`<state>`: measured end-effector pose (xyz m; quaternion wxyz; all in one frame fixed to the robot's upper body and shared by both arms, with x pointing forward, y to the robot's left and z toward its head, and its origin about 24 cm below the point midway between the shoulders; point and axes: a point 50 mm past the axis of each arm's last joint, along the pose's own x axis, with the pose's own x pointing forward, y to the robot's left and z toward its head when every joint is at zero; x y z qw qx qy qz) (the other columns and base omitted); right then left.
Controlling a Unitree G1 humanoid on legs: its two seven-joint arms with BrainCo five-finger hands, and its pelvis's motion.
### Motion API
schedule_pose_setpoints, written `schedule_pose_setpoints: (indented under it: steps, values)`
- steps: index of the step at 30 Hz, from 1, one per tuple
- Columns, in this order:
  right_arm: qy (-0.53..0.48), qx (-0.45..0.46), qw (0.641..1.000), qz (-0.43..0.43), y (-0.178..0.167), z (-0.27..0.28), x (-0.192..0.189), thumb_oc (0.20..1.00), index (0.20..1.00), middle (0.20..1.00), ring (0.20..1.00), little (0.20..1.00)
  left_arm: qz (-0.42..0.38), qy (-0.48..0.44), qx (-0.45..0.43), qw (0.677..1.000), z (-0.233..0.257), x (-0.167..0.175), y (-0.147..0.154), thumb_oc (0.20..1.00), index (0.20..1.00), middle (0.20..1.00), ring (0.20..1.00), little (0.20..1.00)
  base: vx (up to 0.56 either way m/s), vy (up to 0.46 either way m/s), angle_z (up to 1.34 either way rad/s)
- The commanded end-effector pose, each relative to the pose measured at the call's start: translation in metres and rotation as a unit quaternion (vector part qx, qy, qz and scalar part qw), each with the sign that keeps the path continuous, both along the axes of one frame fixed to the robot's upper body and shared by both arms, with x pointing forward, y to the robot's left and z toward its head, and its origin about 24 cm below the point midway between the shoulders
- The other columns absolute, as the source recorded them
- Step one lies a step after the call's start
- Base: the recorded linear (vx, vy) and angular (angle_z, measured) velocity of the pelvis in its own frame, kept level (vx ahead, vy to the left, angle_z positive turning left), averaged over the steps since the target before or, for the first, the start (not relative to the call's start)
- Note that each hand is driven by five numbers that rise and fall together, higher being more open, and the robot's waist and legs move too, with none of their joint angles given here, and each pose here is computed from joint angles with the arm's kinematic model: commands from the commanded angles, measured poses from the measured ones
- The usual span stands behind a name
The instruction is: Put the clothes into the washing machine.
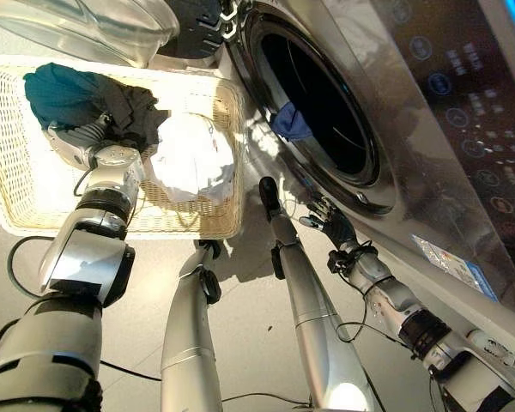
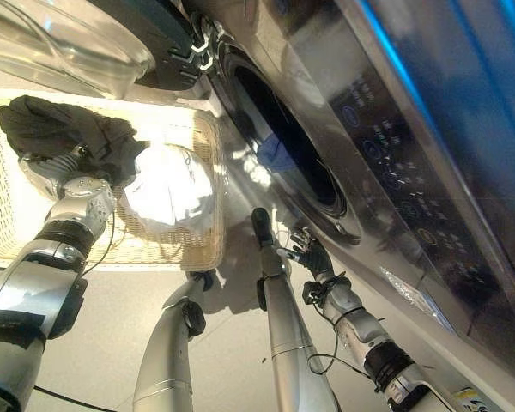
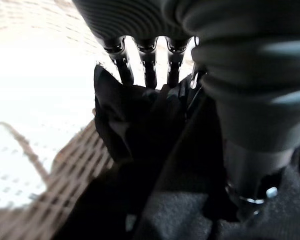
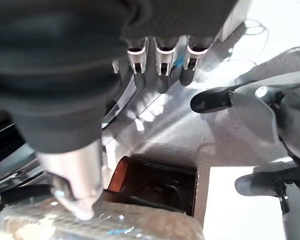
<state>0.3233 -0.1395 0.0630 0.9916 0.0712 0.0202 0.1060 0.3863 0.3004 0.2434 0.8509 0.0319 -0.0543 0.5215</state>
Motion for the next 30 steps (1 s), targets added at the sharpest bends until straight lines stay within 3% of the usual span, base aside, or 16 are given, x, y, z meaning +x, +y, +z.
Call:
schedule_pose_setpoints:
  steps: [1,9,21,30]
  values:
    - [-0.009,0.028,0.999,0.016,0.008,0.004,-0.008,1.000,1.000,1.000,1.000,1.000,-0.059,-0.036,0.033,0.997,0.026,0.000,0.005,0.200,0.200,0.200,0.200,0.200,0.00,0.008,0.06]
    - [-0.010,0.028,0.999,0.026,0.008,0.005,-0.009,1.000,1.000,1.000,1.000,1.000,-0.114,-0.077,0.034,0.990,0.031,0.008,-0.014,0.200,0.200,0.200,0.200,0.200,-0.01,0.008,0.03]
    - [-0.031,0.039,0.997,0.051,0.019,0.005,-0.019,1.000,1.000,1.000,1.000,1.000,-0.156,-0.337,-0.038,0.928,0.055,-0.007,-0.037,0.200,0.200,0.200,0.200,0.200,-0.05,-0.032,0.04]
    - [-0.113,0.005,0.991,0.076,0.026,0.025,-0.031,1.000,1.000,1.000,1.000,1.000,-0.173,-0.367,0.003,0.914,0.031,-0.022,-0.044,0.200,0.200,0.200,0.200,0.200,-0.09,-0.084,0.07]
